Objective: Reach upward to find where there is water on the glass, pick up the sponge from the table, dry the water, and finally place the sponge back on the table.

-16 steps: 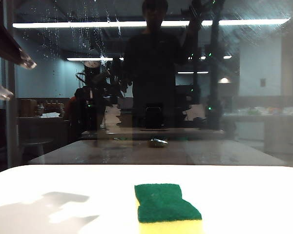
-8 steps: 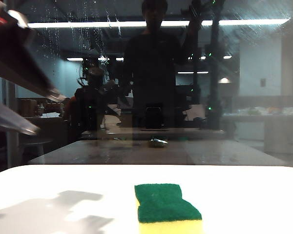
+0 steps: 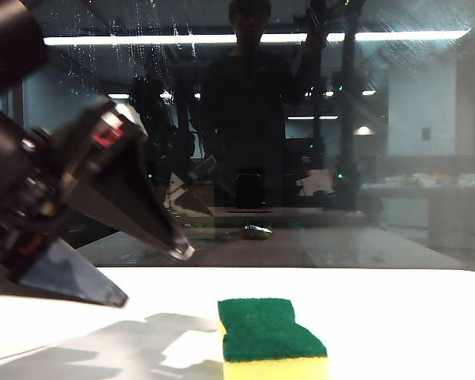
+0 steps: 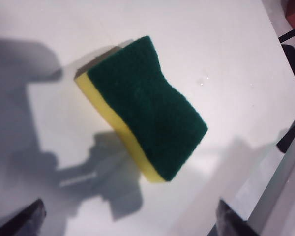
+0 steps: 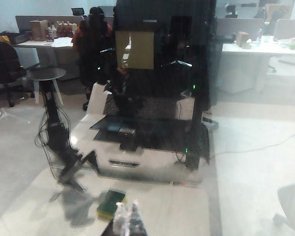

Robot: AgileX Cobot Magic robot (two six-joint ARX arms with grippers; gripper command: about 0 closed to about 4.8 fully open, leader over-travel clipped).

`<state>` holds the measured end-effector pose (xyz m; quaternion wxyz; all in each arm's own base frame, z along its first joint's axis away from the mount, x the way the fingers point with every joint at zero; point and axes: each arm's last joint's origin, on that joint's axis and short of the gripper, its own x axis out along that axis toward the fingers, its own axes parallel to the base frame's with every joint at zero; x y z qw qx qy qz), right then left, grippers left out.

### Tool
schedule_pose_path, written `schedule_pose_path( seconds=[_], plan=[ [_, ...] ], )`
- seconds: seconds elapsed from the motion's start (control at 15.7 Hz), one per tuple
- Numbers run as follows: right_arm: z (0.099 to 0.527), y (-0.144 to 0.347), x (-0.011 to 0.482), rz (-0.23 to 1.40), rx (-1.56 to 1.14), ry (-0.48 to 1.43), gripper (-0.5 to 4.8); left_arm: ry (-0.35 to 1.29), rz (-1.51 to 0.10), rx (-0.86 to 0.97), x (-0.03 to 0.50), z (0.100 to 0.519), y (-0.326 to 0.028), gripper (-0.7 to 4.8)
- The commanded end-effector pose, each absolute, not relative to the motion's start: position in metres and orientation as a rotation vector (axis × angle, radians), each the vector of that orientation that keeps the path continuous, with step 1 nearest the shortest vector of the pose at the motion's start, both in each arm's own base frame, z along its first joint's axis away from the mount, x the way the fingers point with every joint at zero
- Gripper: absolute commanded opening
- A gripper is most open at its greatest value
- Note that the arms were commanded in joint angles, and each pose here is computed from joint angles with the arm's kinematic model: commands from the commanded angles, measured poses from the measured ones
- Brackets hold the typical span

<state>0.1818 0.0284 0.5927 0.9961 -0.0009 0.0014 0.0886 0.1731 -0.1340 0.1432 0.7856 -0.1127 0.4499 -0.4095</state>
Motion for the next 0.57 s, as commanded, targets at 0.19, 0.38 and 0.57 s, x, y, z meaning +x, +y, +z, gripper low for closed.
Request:
schedule_pose_path(
  seconds=[0.19,0.38,0.57],
  plan=[
    [0.595,0.028,0.182,0.178,-0.004,-0.016,-0.06,0.937,-0.880,-0.296,0.185,0.142,-0.146,4.79],
    [0.593,0.029,0.185,0.179,-0.005,-0.006,-0.06,0.918,-0.876,-0.286,0.200,0.151,-0.158,4.79],
    [0.593,0.029,0.185,0.179,-0.004,-0.006,-0.06,0.979,-0.860,-0.239,0.215,0.149,-0.172,4.79]
  ],
)
